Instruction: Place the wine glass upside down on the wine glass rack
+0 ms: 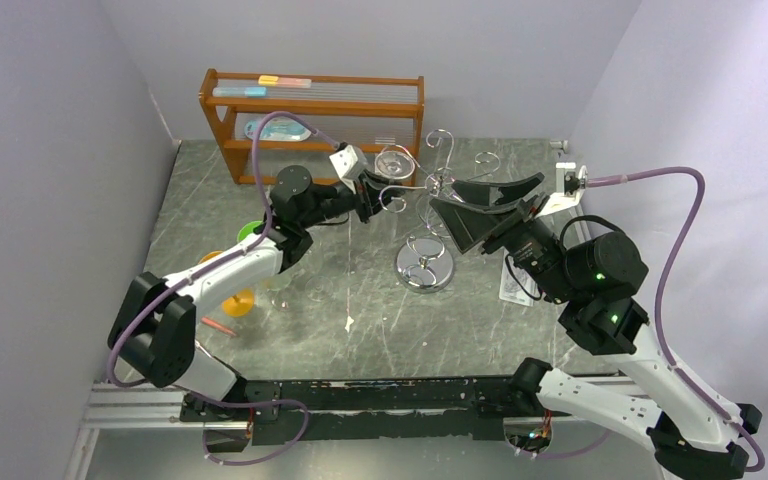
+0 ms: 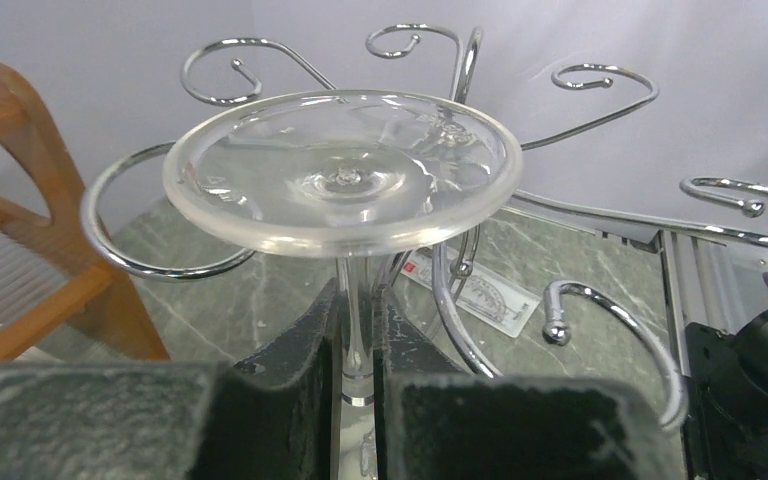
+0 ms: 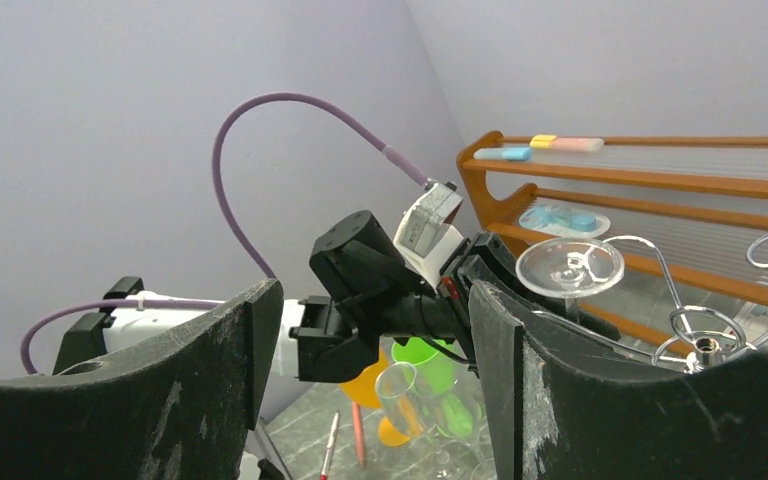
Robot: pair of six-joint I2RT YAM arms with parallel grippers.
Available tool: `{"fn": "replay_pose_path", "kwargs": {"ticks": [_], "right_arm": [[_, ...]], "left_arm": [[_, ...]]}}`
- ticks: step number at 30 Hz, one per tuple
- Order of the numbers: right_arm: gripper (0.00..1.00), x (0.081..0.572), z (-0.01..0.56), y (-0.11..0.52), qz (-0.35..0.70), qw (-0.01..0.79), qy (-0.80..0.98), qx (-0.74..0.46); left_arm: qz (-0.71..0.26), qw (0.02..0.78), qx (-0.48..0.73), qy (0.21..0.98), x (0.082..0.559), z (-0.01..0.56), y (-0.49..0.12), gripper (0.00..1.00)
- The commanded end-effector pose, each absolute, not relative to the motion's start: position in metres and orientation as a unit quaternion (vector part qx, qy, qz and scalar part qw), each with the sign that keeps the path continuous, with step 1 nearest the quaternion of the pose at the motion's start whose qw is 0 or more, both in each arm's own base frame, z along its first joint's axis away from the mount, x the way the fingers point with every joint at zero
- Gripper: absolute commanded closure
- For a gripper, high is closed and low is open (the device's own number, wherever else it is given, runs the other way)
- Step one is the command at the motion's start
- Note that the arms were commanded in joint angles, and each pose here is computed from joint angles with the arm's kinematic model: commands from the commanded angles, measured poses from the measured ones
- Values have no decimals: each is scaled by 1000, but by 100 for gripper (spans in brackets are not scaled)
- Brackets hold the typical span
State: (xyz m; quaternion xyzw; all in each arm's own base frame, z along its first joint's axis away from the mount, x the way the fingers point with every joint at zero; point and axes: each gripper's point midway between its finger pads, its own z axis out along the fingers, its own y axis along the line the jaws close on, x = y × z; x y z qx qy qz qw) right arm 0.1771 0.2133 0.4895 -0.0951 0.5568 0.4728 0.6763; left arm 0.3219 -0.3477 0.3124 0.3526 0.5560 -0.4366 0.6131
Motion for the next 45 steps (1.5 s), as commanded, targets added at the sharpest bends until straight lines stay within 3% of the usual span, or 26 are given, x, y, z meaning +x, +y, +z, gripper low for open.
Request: {"fn": "replay_pose_path", "kwargs": {"ticks": [1, 22, 31, 45], "right_arm": [[28, 180, 488, 209, 461, 684, 558, -89], [28, 183, 481, 214, 465, 678, 563, -86], [28, 183, 481, 216, 470, 675, 562, -86], [28, 182, 482, 217, 477, 674, 557, -86]], "left_arm": [[-458, 635, 371, 500, 318, 333, -354, 95], [-462, 643, 295, 535, 360, 326, -362, 95], [-486, 633, 302, 522, 355, 325, -368, 95], [-420, 702, 231, 527, 383, 334, -349, 95]]}}
